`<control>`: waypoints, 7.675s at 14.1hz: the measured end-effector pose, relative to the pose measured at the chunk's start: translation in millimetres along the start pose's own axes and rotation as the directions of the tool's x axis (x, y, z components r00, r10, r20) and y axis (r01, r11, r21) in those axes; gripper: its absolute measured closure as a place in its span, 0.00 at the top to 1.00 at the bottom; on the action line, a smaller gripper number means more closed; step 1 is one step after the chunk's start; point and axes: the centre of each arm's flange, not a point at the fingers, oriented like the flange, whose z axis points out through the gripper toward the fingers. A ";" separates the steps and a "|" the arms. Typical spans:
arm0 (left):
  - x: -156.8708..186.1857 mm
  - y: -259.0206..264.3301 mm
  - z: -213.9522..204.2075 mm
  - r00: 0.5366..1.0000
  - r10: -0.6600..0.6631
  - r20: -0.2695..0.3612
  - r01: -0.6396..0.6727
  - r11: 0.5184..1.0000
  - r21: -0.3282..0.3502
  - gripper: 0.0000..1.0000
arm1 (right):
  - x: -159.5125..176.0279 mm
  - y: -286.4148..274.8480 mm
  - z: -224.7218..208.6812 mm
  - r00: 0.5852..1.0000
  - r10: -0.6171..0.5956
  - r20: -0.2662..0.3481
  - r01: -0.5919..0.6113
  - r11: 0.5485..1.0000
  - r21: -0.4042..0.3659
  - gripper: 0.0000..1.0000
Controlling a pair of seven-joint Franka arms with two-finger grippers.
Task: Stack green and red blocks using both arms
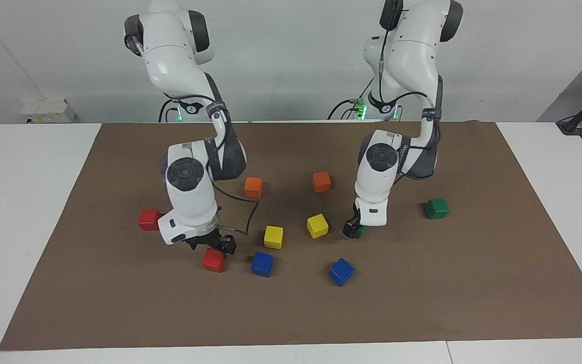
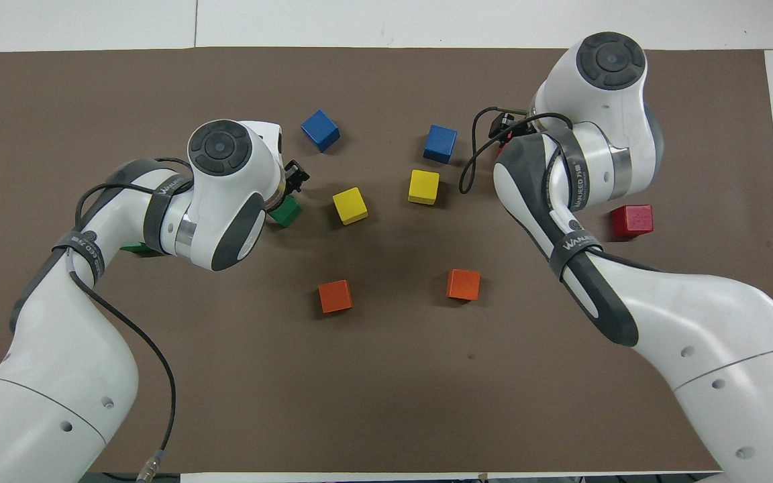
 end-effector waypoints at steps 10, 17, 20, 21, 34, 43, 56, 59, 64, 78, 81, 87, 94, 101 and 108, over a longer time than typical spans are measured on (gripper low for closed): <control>47.1 -46.5 -43.9 0.981 0.194 0.012 -0.194 0.978 0.077 0.55 | 0.9 0.3 44.9 0.998 0.008 -0.064 -0.006 0.999 0.033 1.00; 169.9 -210.2 -107.1 0.776 0.615 0.137 -0.618 0.786 -0.029 0.55 | -5.1 5.5 51.8 0.999 0.010 -0.048 -0.009 1.000 0.024 0.56; 181.3 -232.0 -93.2 0.728 0.673 0.131 -0.674 0.737 -0.045 0.55 | -4.6 7.5 51.7 0.999 -0.004 -0.044 0.005 1.000 0.019 0.56; 180.8 -232.5 -87.8 0.725 0.679 0.119 -0.679 0.733 -0.045 0.55 | -3.8 10.6 51.1 0.999 -0.029 -0.040 0.030 0.999 0.014 0.56; 154.4 -230.5 -48.3 0.744 0.662 0.088 -0.662 0.749 -0.042 0.55 | -47.3 243.4 -21.6 0.952 -0.306 0.001 0.306 0.952 0.013 0.56; 144.6 -227.8 -45.3 0.748 0.658 0.086 -0.658 0.752 -0.040 0.72 | -62.3 253.5 2.6 0.951 -0.307 -0.030 0.308 0.951 0.014 0.56; 139.4 -222.0 -219.7 0.730 0.666 0.155 -0.670 0.742 -0.031 1.00 | -64.3 255.8 5.4 0.966 -0.256 -0.025 0.257 0.965 0.054 0.56; 124.0 -231.5 -255.4 0.735 0.667 0.123 -0.670 0.742 -0.020 1.00 | -64.6 254.2 4.7 0.966 -0.257 -0.027 0.258 0.965 0.055 0.67; 118.5 -225.4 -257.7 0.728 0.676 0.114 -0.679 0.734 -0.023 1.00 | -58.3 248.5 -7.1 0.963 -0.263 -0.054 0.265 0.963 0.055 1.00; 104.0 -205.0 -271.7 0.724 0.681 0.107 -0.683 0.730 -0.023 1.00 | -45.9 206.3 -193.3 0.937 -0.350 -0.014 0.350 0.933 0.081 1.00; 99.8 -201.6 -276.9 0.721 0.684 0.110 -0.686 0.727 -0.023 1.00 | -56.1 210.9 -225.6 0.933 -0.357 0.041 0.352 0.932 0.088 1.00; 99.8 -202.5 -277.7 0.722 0.683 0.115 -0.685 0.728 -0.023 1.00 | -70.7 211.1 -259.3 0.927 -0.370 0.053 0.365 0.926 0.094 1.00; 108.8 -212.7 -277.9 0.739 0.664 0.115 -0.667 0.745 -0.023 1.00 | -87.6 223.6 -283.0 0.927 -0.365 0.083 0.357 0.929 0.099 1.00; 108.5 -214.5 -282.2 0.741 0.662 0.107 -0.664 0.747 -0.022 1.00 | -87.1 225.6 -282.9 0.926 -0.369 0.086 0.365 0.929 0.060 1.00; 109.1 -216.0 -283.9 0.744 0.660 0.104 -0.662 0.749 -0.022 1.00 | -87.7 223.7 -283.0 0.924 -0.373 0.086 0.370 0.928 0.054 1.00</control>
